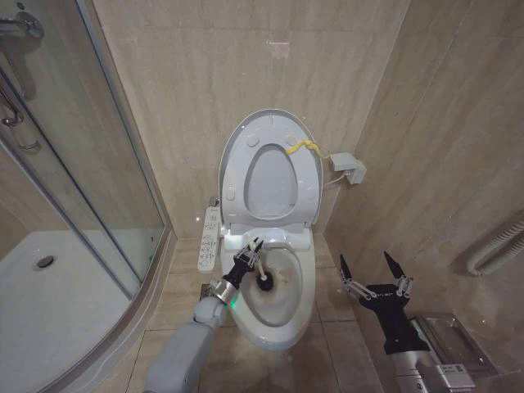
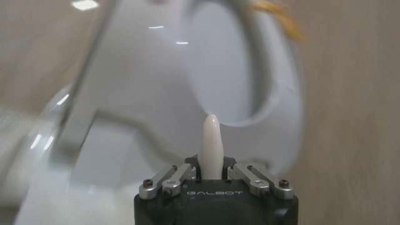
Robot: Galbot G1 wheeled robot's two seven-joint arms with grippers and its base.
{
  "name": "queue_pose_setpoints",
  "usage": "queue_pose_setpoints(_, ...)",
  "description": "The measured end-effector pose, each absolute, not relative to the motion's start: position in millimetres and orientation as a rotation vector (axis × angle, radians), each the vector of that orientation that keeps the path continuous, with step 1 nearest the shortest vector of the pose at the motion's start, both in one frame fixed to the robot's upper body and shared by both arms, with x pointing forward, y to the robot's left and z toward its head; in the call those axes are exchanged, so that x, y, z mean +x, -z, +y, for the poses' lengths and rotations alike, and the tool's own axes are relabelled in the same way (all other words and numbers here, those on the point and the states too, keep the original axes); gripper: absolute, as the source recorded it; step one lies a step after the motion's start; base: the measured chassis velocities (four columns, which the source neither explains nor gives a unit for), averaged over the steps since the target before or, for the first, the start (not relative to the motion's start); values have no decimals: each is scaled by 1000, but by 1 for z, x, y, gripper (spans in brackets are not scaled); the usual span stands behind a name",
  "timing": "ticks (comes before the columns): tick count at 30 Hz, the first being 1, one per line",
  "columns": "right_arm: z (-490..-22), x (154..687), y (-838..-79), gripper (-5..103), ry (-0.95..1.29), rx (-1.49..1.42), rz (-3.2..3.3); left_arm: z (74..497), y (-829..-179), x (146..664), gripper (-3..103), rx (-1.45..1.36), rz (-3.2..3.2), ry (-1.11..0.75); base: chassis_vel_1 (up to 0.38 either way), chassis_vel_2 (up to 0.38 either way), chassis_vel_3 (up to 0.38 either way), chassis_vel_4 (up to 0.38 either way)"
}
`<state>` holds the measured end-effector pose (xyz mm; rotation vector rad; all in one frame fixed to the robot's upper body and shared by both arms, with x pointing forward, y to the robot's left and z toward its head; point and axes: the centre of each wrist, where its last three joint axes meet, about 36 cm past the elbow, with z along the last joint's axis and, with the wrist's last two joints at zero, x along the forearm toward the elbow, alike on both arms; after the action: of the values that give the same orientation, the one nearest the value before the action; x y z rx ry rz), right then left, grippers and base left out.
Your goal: Open the toilet lid, clean the toilet bowl with a toilet brush, close the toilet lid, and flush.
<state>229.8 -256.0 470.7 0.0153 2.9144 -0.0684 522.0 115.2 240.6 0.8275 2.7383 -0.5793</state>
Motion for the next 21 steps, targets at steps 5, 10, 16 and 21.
queue_pose_setpoints(5, -256, 230, -471, 100, 69, 15, 2914, 118, -235, 517, 22, 910, 2754, 479, 0, 0, 0, 0)
queue_pose_setpoints(10, -256, 230, -471, 100, 68, 15, 2914, 155, -237, 533, 22, 1026, 2716, 64, 0, 0, 0, 0)
queue_pose_setpoints(16, -256, 230, -471, 100, 68, 15, 2914, 169, -244, 549, 22, 1047, 2675, -69, 0, 0, 0, 0)
queue_pose_setpoints(21, -256, 230, -471, 100, 68, 15, 2914, 141, -238, 542, 22, 898, 2809, 344, 0, 0, 0, 0)
